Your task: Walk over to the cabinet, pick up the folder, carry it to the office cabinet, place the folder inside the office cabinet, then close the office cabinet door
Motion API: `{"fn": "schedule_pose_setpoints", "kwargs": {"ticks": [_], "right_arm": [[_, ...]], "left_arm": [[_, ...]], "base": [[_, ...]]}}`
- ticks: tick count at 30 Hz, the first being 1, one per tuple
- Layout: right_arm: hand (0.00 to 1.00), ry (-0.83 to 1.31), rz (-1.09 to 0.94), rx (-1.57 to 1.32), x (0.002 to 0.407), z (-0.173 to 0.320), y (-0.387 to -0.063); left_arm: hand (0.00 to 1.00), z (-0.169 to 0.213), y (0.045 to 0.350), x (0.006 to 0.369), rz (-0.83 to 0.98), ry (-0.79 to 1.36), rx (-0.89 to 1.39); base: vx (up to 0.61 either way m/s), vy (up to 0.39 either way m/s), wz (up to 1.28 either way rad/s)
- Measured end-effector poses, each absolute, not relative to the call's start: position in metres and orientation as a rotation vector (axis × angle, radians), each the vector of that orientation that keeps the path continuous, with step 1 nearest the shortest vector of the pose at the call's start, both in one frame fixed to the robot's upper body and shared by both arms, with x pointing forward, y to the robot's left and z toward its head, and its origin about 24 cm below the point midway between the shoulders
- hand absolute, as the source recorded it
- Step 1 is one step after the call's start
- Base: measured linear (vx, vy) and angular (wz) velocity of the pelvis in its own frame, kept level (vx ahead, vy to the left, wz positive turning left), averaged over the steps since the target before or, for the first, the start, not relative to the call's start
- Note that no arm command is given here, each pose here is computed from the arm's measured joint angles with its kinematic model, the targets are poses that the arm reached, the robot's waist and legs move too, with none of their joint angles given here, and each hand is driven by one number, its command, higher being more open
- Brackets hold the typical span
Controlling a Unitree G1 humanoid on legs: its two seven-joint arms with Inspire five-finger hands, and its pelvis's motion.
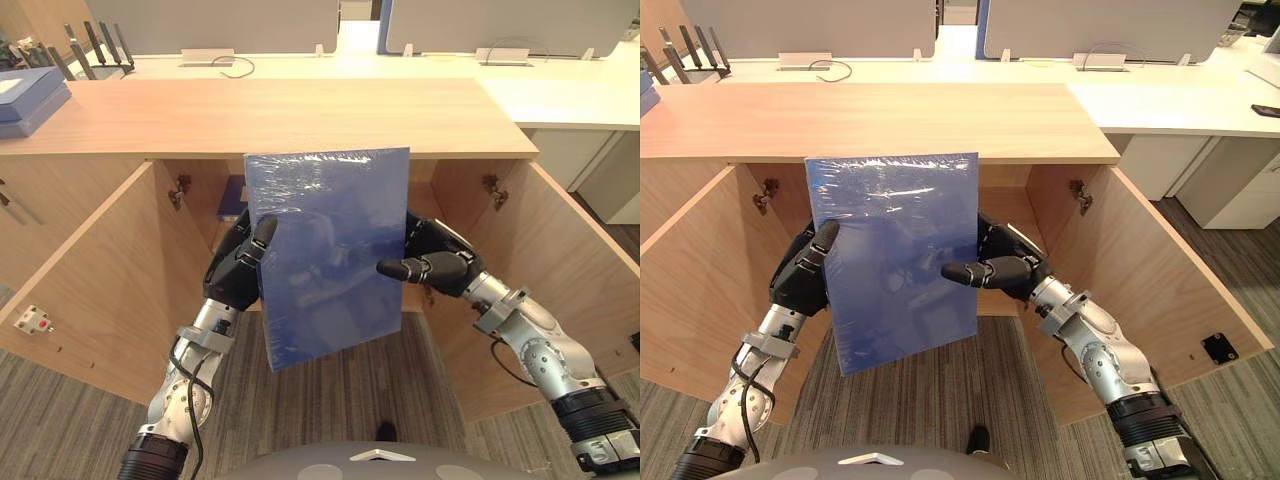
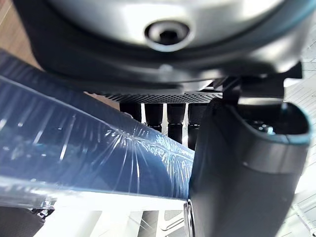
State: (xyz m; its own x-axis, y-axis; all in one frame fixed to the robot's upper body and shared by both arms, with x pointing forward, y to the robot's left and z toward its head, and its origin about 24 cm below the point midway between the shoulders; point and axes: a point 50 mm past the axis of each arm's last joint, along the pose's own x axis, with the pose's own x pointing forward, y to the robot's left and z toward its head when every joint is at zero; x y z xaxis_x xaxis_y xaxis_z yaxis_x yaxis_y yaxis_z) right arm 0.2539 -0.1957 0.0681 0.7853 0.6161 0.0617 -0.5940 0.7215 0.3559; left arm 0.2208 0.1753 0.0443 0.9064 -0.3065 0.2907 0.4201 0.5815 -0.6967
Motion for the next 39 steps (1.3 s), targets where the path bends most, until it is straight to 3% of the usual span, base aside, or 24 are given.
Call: {"fn": "schedule_pose_setpoints", "kwargs": {"ticks": [18,26,39], "right_arm": [[1.0,0.024,0.647,0.429,0.254,0.068,-0.193],[1.0,0.308,0.734,0.263,0.241,0.05,-0.203],[1.0,0.505,0.754,0.18,0.227,0.036,-0.216]], "left_arm": [[0.0,0.044,0.174,0.222,-0.396,-0.158,-0.881],[0.0,0.039,0.188,0.22,-0.526,-0.008,-0.717],[0.0,0.035,0.19,0.217,-0.627,0.123,-0.626]], "base": [[-0.05,0.024,0.01],[-0.04,0.031,0.0],[-0.03,0.024,0.0]]}}
